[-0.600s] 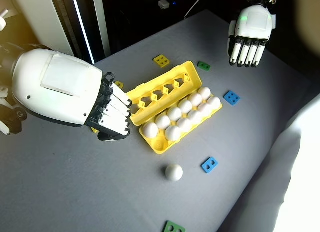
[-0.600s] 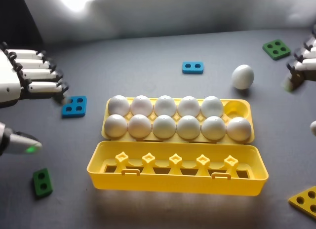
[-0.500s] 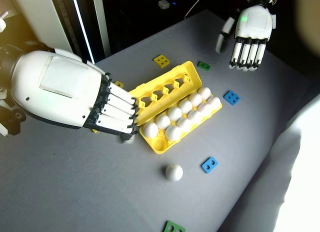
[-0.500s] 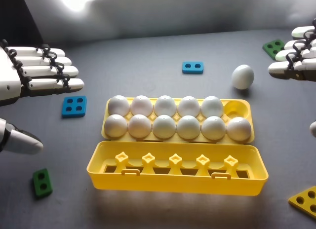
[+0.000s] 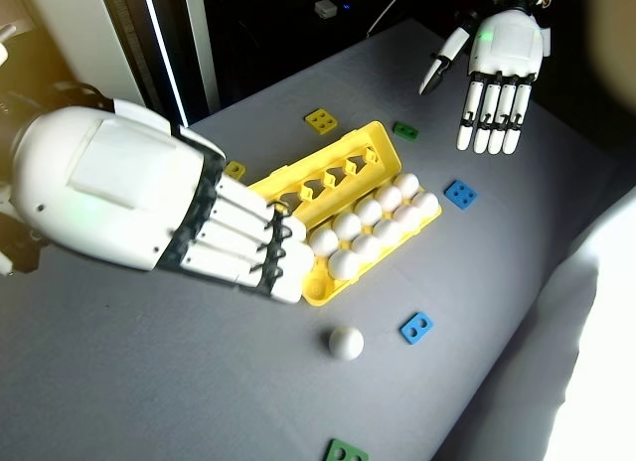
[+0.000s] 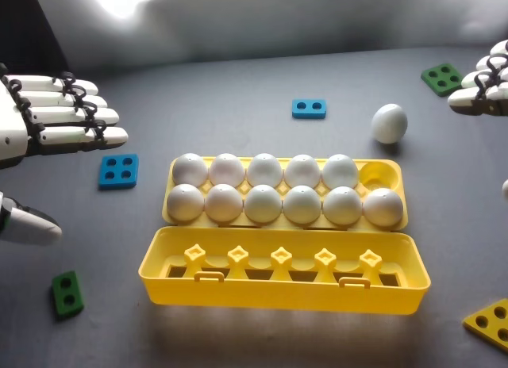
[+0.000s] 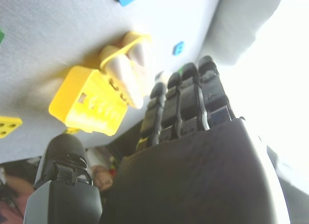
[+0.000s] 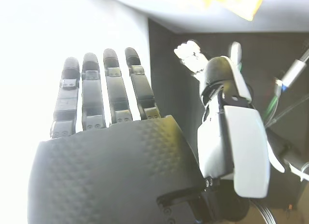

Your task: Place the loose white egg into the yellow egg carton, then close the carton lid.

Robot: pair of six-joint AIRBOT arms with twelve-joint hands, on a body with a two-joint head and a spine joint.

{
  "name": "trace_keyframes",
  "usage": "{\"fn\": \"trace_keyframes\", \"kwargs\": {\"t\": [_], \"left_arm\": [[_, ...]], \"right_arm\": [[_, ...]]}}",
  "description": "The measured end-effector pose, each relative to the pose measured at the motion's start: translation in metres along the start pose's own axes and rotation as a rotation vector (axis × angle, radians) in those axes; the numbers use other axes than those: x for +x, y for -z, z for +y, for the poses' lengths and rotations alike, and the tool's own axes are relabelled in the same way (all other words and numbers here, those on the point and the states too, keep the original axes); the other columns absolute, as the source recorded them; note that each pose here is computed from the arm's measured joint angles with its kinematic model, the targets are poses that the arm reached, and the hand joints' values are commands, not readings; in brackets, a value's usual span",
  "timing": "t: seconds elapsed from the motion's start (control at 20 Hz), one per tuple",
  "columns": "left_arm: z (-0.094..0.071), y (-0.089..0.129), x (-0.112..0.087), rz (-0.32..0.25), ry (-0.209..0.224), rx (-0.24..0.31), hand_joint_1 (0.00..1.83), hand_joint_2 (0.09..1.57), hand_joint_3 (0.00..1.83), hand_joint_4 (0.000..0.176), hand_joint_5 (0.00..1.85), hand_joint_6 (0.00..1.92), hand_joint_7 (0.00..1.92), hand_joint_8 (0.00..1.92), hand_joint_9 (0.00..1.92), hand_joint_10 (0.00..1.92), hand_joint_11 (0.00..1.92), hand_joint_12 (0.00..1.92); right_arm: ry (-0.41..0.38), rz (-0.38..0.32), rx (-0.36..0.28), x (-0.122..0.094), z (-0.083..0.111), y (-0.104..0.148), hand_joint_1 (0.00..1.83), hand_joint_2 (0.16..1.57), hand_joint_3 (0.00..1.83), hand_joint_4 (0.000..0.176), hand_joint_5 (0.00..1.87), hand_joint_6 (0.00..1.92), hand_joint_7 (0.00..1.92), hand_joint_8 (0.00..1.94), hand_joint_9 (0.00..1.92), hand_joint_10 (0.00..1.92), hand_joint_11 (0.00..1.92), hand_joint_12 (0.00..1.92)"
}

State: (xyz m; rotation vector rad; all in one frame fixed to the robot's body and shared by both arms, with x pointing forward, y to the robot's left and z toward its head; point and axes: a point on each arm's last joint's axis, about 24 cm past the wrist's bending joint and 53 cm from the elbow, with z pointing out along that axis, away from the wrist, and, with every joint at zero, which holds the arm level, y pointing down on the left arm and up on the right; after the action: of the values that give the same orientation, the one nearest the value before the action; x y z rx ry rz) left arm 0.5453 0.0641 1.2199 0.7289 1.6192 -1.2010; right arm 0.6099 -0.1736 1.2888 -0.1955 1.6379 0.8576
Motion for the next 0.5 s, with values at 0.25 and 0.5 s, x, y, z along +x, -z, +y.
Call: {"fn": "trace_keyframes", "kwargs": {"t": [0.25, 0.5], "left_arm": [[-0.002, 0.003, 0.007, 0.052, -0.007, 0.026, 0.00, 1.16, 0.01, 0.000, 0.03, 0.01, 0.01, 0.00, 0.00, 0.00, 0.00, 0.00], [-0.003, 0.007, -0.008, 0.003, 0.021, 0.055, 0.00, 1.16, 0.01, 0.000, 0.03, 0.00, 0.01, 0.00, 0.00, 0.00, 0.00, 0.00]], "right_arm": [[0.013, -0.011, 0.000, -0.003, 0.000, 0.000, 0.02, 1.14, 0.00, 0.000, 0.17, 0.00, 0.14, 0.00, 0.11, 0.00, 0.00, 0.28], [0.032, -0.033, 0.000, -0.007, 0.000, -0.005, 0.33, 0.91, 0.00, 0.070, 0.17, 0.00, 0.02, 0.00, 0.00, 0.00, 0.00, 0.00]]}}
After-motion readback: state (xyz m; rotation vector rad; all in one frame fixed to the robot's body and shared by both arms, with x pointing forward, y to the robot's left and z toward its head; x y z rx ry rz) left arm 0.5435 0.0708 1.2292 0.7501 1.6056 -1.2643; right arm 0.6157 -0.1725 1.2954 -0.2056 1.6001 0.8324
